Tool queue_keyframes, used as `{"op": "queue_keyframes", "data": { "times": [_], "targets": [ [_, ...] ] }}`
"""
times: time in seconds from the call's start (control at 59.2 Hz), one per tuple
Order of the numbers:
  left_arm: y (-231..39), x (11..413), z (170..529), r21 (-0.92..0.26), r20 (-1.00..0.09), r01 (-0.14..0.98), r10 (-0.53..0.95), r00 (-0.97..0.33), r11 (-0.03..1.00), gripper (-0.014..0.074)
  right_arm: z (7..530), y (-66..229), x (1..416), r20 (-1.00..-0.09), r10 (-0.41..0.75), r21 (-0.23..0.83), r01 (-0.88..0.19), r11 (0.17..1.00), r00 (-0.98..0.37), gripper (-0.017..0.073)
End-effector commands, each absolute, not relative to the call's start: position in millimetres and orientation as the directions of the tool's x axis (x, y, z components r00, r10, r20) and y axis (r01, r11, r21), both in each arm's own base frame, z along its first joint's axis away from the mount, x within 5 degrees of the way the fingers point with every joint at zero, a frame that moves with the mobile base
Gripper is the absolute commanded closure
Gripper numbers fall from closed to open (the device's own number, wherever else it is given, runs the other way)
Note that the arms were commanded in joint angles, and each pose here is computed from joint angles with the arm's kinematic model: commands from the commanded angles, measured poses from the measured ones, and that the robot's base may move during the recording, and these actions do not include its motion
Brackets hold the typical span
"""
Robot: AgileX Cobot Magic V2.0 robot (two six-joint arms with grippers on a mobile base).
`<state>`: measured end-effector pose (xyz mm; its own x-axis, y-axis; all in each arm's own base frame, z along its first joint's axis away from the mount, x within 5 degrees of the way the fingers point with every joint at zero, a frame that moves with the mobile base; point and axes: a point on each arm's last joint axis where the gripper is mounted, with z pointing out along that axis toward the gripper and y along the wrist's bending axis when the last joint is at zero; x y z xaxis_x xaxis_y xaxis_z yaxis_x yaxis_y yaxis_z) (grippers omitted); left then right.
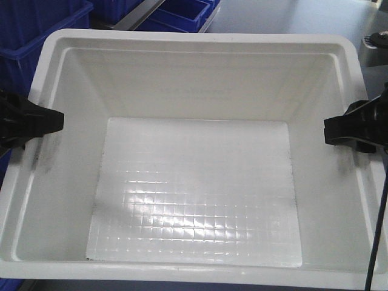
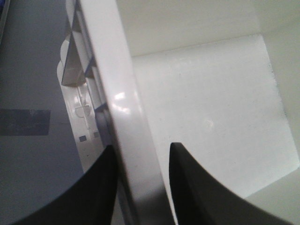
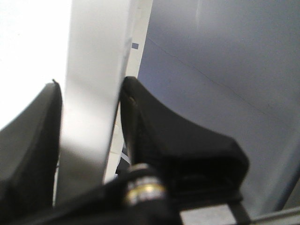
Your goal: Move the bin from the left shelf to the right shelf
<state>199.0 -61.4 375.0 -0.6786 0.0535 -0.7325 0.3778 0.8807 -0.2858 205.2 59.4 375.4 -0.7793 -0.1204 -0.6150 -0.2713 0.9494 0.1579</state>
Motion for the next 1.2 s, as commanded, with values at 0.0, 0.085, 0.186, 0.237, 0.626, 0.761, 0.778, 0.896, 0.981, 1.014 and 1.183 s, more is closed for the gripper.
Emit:
{"op": "queue_keyframes", "data": {
  "times": [0.0,0.085,0.186,0.237,0.626,0.761,0.778,0.896,0.981,1.014,1.183],
  "targets": [
    [-68.2,193.4,402.4,-0.330,-0.809,0.432,-0.016,-0.588,0.839,0.0598,403.9,65.4,203.5,-0.751,-0.063,0.202,-0.320,0.926,-0.657,0.0564],
    [-68.2,193.4,402.4,-0.330,-0.809,0.432,-0.016,-0.588,0.839,0.0598,403.9,65.4,203.5,-0.751,-0.063,0.202,-0.320,0.926,-0.657,0.0564],
    [-68.2,193.4,402.4,-0.330,-0.809,0.432,-0.016,-0.588,0.839,0.0598,403.9,65.4,203.5,-0.751,-0.063,0.202,-0.320,0.926,-0.657,0.0564],
    [-68.2,193.4,402.4,-0.330,-0.809,0.432,-0.016,-0.588,0.839,0.0598,403.9,65.4,203.5,-0.751,-0.063,0.202,-0.320,0.926,-0.657,0.0564],
    [-68.2,193.4,402.4,-0.330,-0.809,0.432,-0.016,-0.588,0.839,0.0598,403.9,65.4,203.5,-0.751,-0.063,0.202,-0.320,0.926,-0.657,0.0564],
    [-68.2,193.4,402.4,-0.330,-0.809,0.432,-0.016,-0.588,0.839,0.0598,403.9,65.4,203.5,-0.751,-0.063,0.202,-0.320,0.926,-0.657,0.0564],
    [-68.2,193.4,402.4,-0.330,-0.809,0.432,-0.016,-0.588,0.839,0.0598,403.9,65.4,203.5,-0.751,-0.063,0.202,-0.320,0.926,-0.657,0.0564],
    [-68.2,193.4,402.4,-0.330,-0.809,0.432,-0.016,-0.588,0.839,0.0598,403.9,65.4,203.5,-0.751,-0.063,0.202,-0.320,0.926,-0.657,0.0564],
    [-68.2,193.4,402.4,-0.330,-0.809,0.432,-0.016,-0.588,0.839,0.0598,403.9,65.4,203.5,-0.751,-0.063,0.202,-0.320,0.926,-0.657,0.0564],
    [-68.2,193.4,402.4,-0.330,-0.809,0.432,-0.016,-0.588,0.839,0.0598,403.9,65.4,203.5,-0.751,-0.063,0.202,-0.320,0.926,-0.657,0.0564],
    [-68.2,193.4,402.4,-0.330,-0.809,0.432,-0.016,-0.588,0.839,0.0598,403.9,65.4,203.5,-0.751,-0.063,0.202,-0.320,0.926,-0.657,0.0564]
  ]
}}
